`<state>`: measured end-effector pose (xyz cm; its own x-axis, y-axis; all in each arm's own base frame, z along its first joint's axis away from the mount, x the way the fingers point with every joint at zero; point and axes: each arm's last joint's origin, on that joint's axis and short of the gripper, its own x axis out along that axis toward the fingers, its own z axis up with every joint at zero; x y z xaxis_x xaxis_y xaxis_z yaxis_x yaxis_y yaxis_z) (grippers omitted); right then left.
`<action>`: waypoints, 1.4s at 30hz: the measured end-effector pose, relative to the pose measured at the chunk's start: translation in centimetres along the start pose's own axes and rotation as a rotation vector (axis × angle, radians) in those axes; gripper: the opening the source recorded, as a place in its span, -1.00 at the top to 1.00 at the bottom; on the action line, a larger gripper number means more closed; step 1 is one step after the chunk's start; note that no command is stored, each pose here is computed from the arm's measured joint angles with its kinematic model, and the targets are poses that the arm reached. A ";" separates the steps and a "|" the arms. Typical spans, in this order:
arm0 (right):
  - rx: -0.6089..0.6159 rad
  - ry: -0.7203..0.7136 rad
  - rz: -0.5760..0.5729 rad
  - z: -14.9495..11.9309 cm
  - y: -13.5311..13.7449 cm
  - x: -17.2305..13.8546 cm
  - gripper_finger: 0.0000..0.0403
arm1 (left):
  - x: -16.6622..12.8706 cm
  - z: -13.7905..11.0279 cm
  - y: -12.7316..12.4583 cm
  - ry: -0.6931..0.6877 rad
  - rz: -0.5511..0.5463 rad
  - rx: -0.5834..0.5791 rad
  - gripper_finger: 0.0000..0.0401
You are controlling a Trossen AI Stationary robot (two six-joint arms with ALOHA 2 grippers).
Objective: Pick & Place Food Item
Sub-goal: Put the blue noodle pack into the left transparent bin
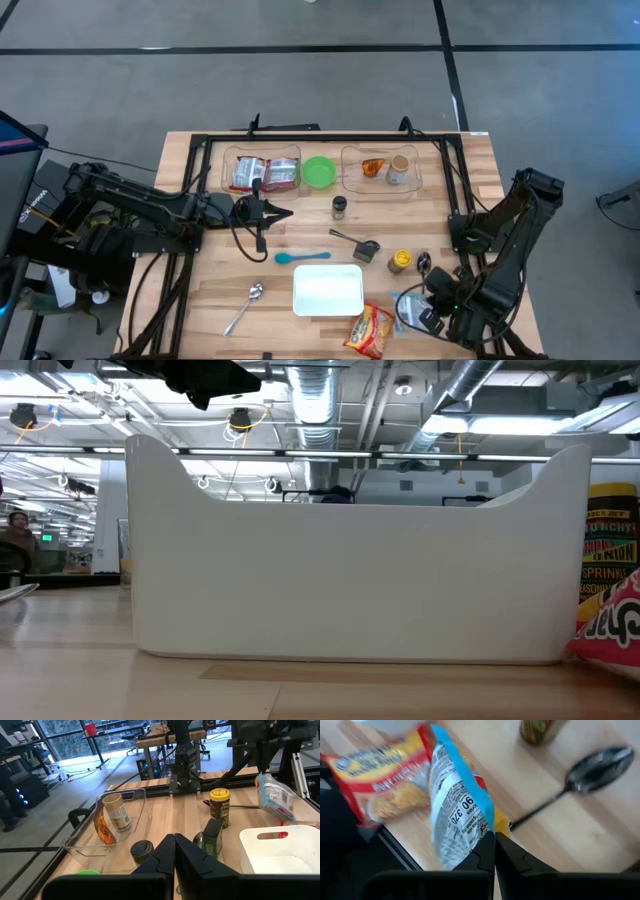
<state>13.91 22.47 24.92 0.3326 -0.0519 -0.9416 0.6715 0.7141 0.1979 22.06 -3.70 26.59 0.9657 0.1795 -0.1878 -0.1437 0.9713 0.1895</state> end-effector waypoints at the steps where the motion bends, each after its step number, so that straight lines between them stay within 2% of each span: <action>1: -0.010 -0.018 0.005 0.1 0.1 -0.2 1.00 | 0.0 0.0 0.0 0.001 0.001 0.000 1.00; 6: -0.049 -0.071 0.024 0.5 0.4 -1.0 1.00 | 0.0 0.0 0.0 0.000 0.000 0.000 1.00; 14: -0.090 -0.080 0.048 0.6 0.8 -1.8 1.00 | 0.0 0.0 0.0 0.000 0.000 0.000 1.00; 22: -0.139 -0.136 0.113 1.3 1.9 -3.4 1.00 | 0.0 0.0 0.0 0.000 0.000 0.000 1.00; 35: -0.275 -0.241 0.177 4.2 3.6 -5.7 1.00 | 0.0 0.0 0.0 0.000 0.000 0.000 1.00; 42: -0.384 -0.365 0.149 6.3 4.0 -6.4 1.00 | 0.0 0.0 0.0 0.001 0.000 0.000 1.00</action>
<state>18.64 21.32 33.46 0.6597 -0.1204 -0.7418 0.3324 0.9320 0.1444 22.07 -3.69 26.58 0.9655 0.1799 -0.1883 -0.1439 0.9712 0.1897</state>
